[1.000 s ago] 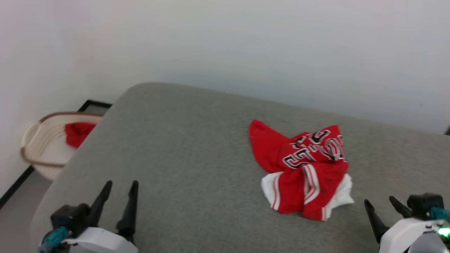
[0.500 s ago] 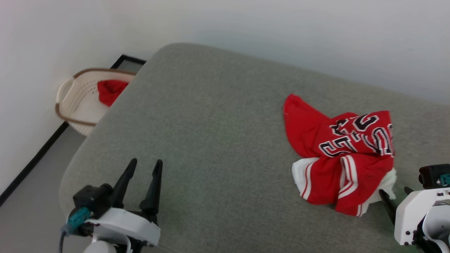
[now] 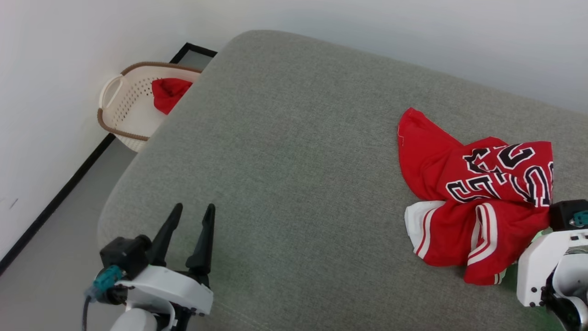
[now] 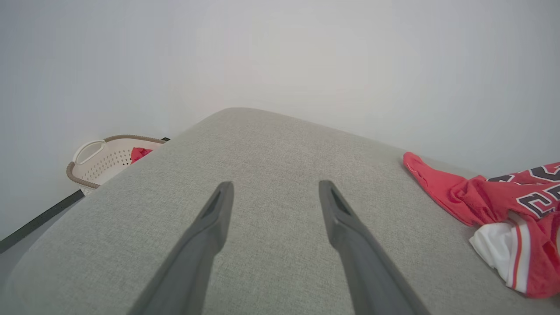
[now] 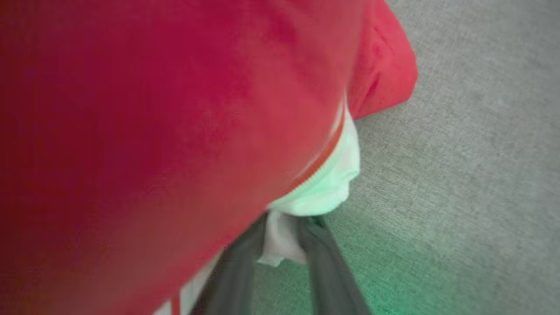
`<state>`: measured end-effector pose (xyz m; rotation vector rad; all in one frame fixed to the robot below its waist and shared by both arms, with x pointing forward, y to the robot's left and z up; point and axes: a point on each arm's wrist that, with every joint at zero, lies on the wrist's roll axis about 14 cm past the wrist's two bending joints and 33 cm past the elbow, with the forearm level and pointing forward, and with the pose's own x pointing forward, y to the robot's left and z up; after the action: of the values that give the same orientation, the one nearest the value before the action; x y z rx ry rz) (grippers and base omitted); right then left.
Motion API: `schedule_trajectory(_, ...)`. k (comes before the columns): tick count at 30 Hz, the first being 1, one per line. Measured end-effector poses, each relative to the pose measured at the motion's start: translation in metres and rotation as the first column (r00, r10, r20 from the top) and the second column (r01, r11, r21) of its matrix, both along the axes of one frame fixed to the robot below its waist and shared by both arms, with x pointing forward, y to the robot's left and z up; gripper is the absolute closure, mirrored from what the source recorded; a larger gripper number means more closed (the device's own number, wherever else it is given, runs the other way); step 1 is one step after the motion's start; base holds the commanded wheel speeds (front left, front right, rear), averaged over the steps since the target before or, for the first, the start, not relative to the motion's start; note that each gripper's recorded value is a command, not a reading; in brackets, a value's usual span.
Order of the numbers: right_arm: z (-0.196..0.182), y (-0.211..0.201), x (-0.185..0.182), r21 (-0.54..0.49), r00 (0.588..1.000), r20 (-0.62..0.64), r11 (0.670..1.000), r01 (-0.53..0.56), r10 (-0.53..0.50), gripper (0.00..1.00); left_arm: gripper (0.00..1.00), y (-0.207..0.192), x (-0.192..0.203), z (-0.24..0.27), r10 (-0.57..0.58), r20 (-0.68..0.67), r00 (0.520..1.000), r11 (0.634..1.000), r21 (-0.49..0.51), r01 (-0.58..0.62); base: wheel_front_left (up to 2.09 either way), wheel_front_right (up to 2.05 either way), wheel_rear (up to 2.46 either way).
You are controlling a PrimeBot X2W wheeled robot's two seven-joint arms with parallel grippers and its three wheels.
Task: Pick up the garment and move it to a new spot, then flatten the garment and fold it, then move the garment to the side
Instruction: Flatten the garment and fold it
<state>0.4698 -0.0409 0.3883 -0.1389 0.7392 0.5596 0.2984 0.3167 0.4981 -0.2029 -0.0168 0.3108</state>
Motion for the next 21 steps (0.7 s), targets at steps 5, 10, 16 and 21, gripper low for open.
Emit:
schedule_trajectory(5, 0.006, -0.003, 0.001, 0.013, 1.000, 0.012, 1.000, 0.020, -0.020, 1.00, 0.00, 0.002, 0.000, -0.001, 0.004, 0.000, 1.000, 1.000, -0.001, -0.004, 0.00, 0.00, 0.00)
schedule_trajectory(10, 0.020, -0.019, 0.003, 0.015, 0.997, 0.045, 0.998, 0.057, -0.058, 1.00, 0.00, 0.001, 0.005, 0.002, -0.016, 0.010, 1.000, 1.000, 0.013, 0.016, 0.00, 0.00, 0.00)
schedule_trajectory(16, 0.045, -0.050, 0.002, 0.021, 0.987, 0.102, 0.992, 0.121, -0.122, 1.00, 0.00, -0.004, 0.012, 0.006, -0.056, 0.021, 0.998, 0.998, 0.029, 0.055, 0.00, 0.00, 0.00)
schedule_trajectory(21, 0.062, -0.097, -0.006, 0.013, 0.964, 0.142, 0.974, 0.225, -0.225, 1.00, 0.00, -0.015, 0.021, 0.009, -0.104, 0.027, 0.994, 0.994, 0.033, 0.103, 0.00, 0.00, 0.00)
